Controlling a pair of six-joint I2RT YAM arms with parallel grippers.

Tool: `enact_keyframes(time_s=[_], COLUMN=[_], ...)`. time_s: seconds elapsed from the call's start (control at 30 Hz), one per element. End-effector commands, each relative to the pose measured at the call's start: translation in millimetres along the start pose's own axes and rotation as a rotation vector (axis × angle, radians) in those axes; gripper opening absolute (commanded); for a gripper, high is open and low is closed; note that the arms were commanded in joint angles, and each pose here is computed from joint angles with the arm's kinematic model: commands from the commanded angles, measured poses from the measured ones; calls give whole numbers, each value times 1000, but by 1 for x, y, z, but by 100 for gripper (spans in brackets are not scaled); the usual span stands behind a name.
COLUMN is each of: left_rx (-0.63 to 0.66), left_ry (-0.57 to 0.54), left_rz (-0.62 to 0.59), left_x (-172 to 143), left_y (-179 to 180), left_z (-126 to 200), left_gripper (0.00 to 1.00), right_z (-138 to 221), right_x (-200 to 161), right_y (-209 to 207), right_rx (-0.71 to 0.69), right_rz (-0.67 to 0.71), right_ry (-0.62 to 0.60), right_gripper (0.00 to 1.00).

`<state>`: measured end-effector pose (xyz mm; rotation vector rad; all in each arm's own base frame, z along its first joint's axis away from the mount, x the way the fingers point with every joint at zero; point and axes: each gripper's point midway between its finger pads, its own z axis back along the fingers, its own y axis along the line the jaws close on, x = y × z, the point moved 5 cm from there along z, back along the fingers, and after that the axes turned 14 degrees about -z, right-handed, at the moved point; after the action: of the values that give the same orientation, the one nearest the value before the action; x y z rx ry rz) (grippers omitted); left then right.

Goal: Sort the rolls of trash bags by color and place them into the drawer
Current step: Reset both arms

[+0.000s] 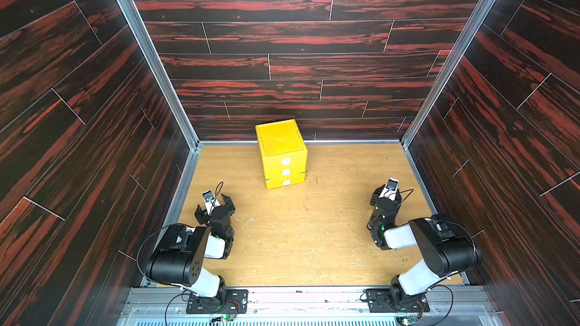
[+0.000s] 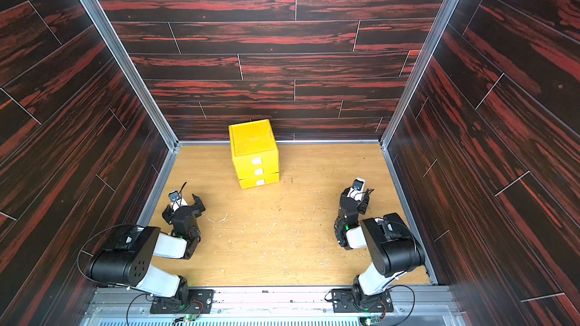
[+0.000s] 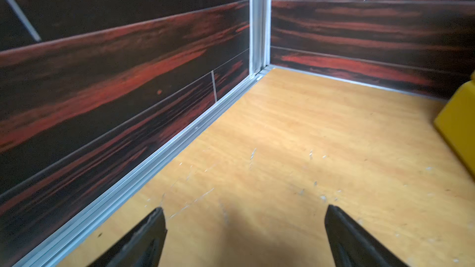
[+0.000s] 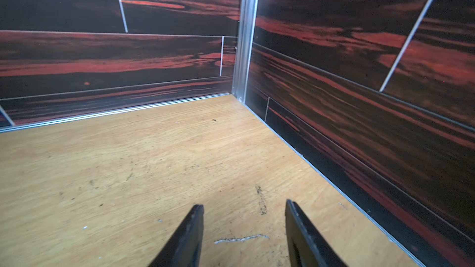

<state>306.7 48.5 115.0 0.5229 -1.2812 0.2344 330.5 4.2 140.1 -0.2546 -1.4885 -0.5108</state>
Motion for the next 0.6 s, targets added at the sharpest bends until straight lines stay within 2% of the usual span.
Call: enact_keyframes(time_s=[0.0, 0.17, 0.27, 0.33, 0.43, 0.47, 0.5, 0.57], left_rx=[-35, -67, -46, -95, -75, -70, -74, -84], left_ry=[-68, 36, -3, 18, -5, -8, -2, 6], left_rz=[-23, -58, -55, -66, -57, -61, -61, -62], left_x=[16, 13, 16, 14, 16, 15, 16, 15], left_y=[-11, -18, -18, -23, -20, -20, -20, -21], left_z=[-14, -20, -25, -23, -23, -23, -23, -23], left_gripper=[100, 100, 100, 100, 100, 100, 100, 100], right_z=[-6, -8, -9, -9, -10, -10, -9, -8], right_x=[1, 0, 0, -1, -1, -1, -1, 0], right_y=[7, 8, 9, 8, 11, 11, 11, 10], right_rx=[53, 61, 60, 58, 84, 86, 86, 89], right_rz=[5, 8, 9, 9, 14, 15, 14, 12], right_ry=[9, 24, 26, 28, 37, 36, 35, 31], right_gripper=[55, 60, 62, 63, 64, 71, 96, 98])
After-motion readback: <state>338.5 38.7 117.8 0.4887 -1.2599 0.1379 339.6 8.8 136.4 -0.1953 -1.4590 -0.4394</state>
